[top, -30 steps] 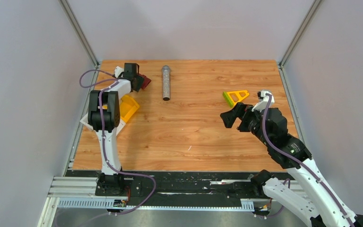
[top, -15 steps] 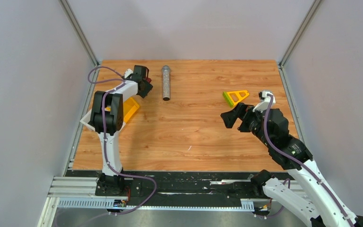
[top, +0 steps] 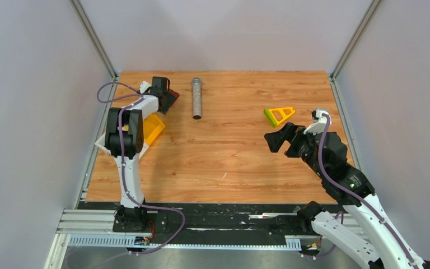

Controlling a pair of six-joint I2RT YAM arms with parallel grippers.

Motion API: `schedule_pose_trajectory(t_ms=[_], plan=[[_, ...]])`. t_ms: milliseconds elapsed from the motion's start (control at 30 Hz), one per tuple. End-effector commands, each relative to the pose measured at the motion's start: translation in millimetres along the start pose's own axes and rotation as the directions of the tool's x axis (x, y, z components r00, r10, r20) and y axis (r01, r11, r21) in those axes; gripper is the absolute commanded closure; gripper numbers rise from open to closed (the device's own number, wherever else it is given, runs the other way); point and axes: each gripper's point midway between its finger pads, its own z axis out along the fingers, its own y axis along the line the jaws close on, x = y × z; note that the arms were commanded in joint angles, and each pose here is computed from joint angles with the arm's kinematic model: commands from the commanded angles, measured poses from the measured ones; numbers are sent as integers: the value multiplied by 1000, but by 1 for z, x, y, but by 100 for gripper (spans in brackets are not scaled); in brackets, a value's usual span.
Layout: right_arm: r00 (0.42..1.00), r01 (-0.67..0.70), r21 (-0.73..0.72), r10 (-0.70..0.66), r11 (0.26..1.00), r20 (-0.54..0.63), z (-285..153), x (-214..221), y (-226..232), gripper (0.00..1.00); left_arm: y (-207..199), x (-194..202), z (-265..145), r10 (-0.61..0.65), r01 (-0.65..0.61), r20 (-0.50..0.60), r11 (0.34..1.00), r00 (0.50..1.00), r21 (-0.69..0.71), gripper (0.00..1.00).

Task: Take the credit cards out of the card holder
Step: Move the card holder to the center of the board.

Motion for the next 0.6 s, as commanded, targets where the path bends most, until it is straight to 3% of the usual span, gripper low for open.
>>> schedule_pose_trajectory(t_ms=[0, 367, 433, 567], plan=[[999, 5, 15, -5, 1000, 40, -1, -8, -3, 0, 1, -14, 9, -37, 39, 60, 999, 998, -29, 42], [999, 9, 30, -10, 1000, 36, 2, -5, -6, 0, 5, -3, 29, -63, 63, 4, 997, 998, -37, 51], [999, 7, 26, -8, 1000, 38, 1, -6, -5, 0, 8, 0, 29, -59, 58, -7, 997, 998, -47, 56], [999, 0, 16, -1, 1000, 42, -1, -6, -4, 0, 11, 3, 25, -51, 49, -22, 997, 998, -56, 76]])
